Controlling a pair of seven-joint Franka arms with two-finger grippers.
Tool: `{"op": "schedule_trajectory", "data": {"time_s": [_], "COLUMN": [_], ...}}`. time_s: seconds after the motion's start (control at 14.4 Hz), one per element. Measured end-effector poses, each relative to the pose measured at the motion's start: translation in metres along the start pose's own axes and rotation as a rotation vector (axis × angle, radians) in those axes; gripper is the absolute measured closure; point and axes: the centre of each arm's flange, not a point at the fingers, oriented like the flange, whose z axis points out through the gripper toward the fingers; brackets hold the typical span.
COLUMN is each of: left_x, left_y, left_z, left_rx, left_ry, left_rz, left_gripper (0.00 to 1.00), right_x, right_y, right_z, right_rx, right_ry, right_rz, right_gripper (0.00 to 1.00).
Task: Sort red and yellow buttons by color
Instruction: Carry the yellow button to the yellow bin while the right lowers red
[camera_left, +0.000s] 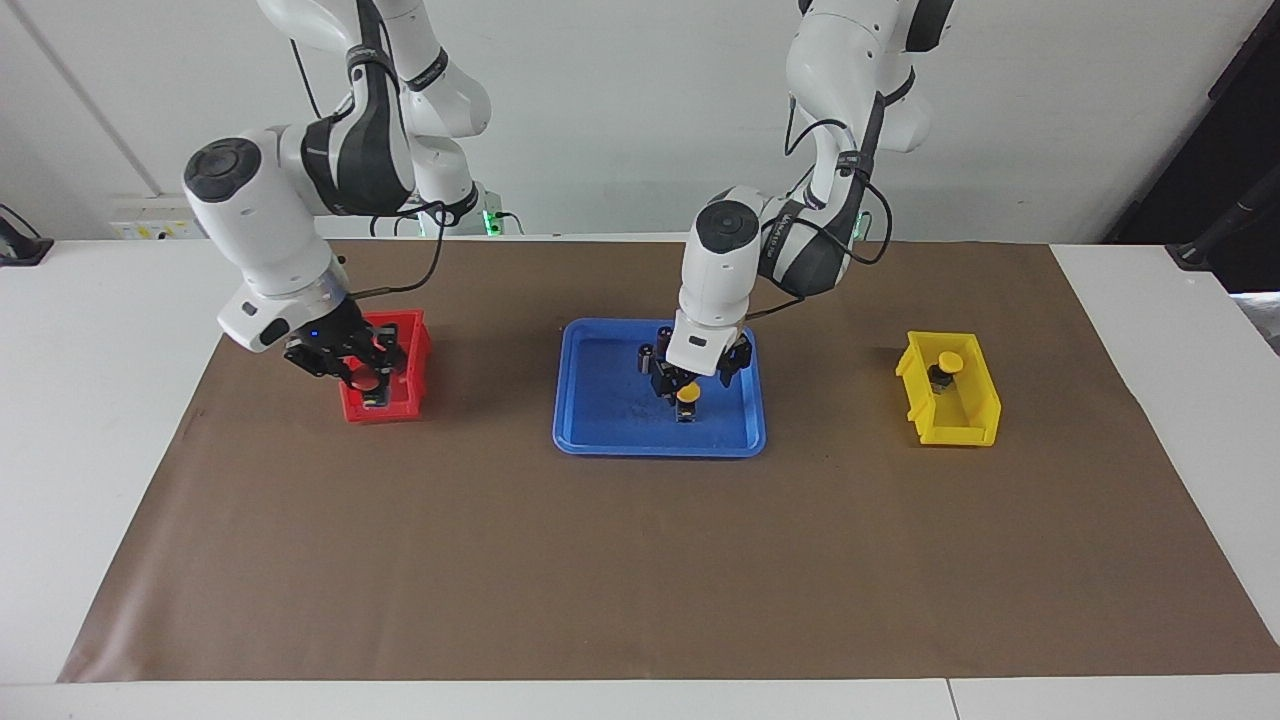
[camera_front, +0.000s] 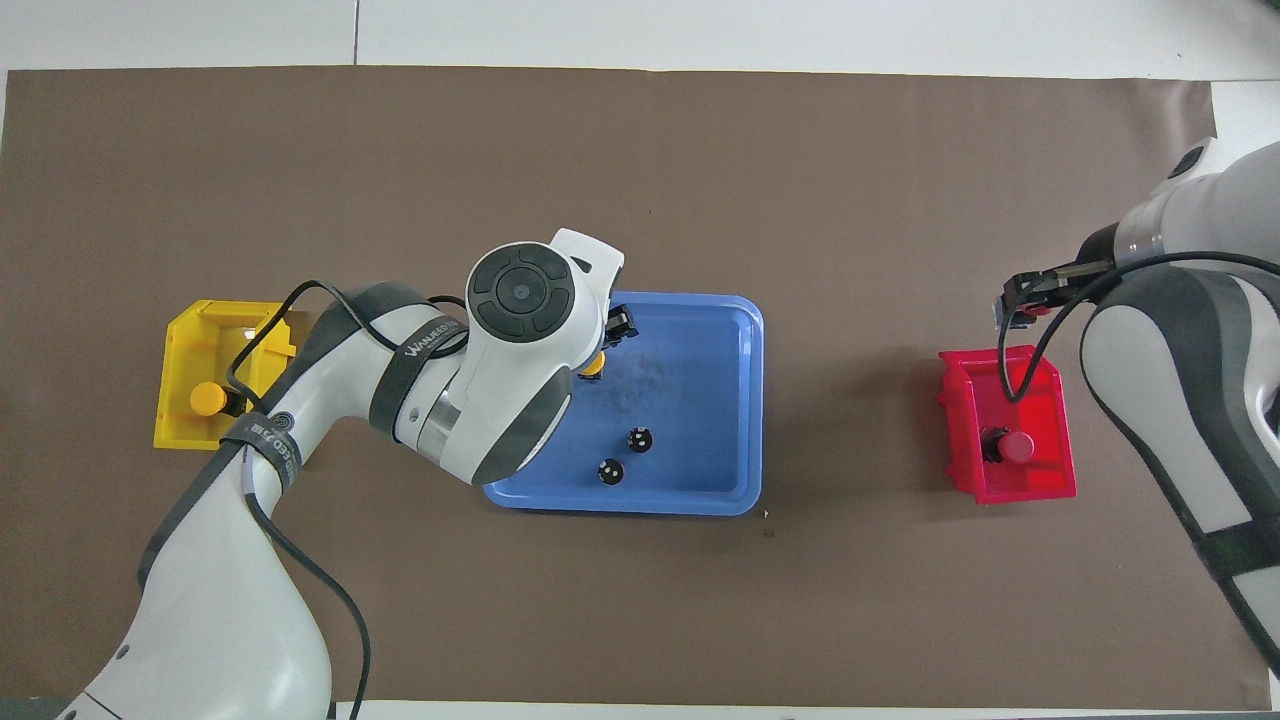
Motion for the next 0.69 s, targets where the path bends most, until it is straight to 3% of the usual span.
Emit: {"op": "schedule_trajectory", "data": {"time_s": [0.14, 0.35, 0.69], "left_x": [0.000, -0.001, -0.007], "left_y": [0.001, 0.002, 0.007], "left_z": [-0.001, 0.000, 0.006], "left_rx": [-0.002, -0.002, 0.004], "left_ry": [0.002, 0.001, -0.007], "left_rz": [0.000, 0.001, -0.002], "left_gripper": [0.13, 0.17, 0.33], "right_x": [-0.013, -0.033, -0.053], "right_y": [0.006, -0.003, -0.005], "right_z": [0.014, 0.036, 0.056], "right_rx": [0.002, 0.003, -0.006], "right_ry": [-0.022, -0.042, -0.024], "right_rz": [-0.027, -0.038, -0.048], "right_gripper": [0.58, 0.58, 0.58]}}
